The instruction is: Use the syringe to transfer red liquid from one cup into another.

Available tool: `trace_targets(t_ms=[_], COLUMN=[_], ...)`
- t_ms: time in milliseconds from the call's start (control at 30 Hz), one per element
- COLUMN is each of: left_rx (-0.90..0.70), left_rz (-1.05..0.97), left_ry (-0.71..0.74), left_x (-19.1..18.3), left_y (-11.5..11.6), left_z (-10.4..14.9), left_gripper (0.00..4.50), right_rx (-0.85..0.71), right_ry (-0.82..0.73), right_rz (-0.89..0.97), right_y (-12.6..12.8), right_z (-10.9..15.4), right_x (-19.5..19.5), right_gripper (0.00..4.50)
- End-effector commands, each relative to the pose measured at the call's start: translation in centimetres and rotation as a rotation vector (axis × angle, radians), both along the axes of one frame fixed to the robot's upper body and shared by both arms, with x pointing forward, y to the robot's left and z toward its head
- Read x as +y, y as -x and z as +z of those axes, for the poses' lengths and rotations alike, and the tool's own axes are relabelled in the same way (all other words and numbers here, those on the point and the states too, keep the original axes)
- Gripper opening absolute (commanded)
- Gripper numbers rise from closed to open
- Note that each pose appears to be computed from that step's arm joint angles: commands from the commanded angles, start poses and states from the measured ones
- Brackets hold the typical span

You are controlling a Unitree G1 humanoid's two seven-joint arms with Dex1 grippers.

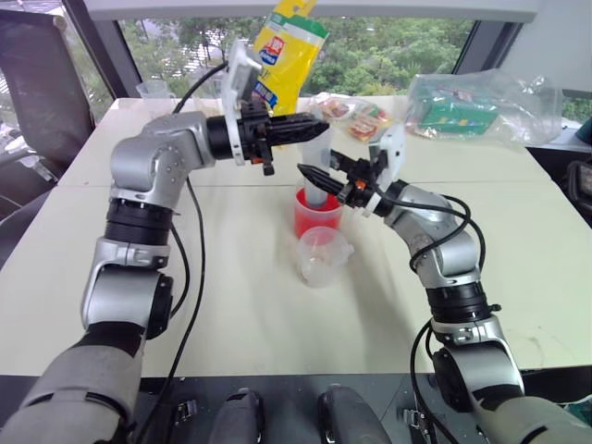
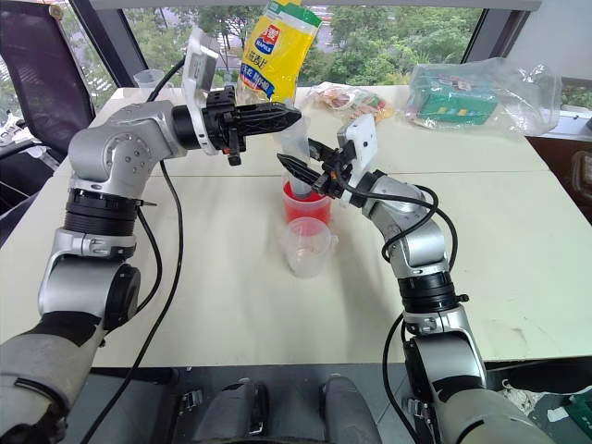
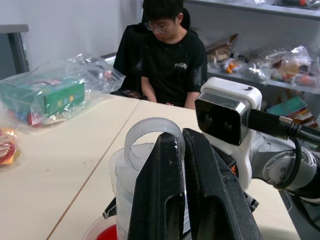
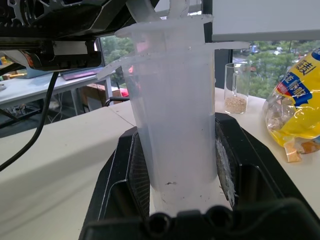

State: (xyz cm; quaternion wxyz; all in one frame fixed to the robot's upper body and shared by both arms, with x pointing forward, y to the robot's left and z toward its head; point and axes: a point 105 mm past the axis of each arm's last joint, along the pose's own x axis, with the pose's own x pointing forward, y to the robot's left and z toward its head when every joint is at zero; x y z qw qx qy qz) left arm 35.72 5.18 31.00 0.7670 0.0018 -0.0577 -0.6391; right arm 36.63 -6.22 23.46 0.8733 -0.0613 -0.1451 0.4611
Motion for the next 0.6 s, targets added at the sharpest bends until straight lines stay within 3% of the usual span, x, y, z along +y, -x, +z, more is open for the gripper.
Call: trace_targets(t_ms=[33,600], left_rx=[-0.176,-0.213], left_rz=[-0.027,-0.020], left_ry=[0.081,0.100], left_x=[0.1,-0.1], left_y=[1.6,1.5], left_z=[5.0,6.5], left_gripper=[0.04,0.04], right_rx=[0.060,0.128], right_ry=[0.046,0.072], right_rz=[0.008,0.006], right_y=[-0.3,-0.4], right_z=[-2.1,-4.6], right_x=[0.4,0.2], right_gripper=[1.41,1.41])
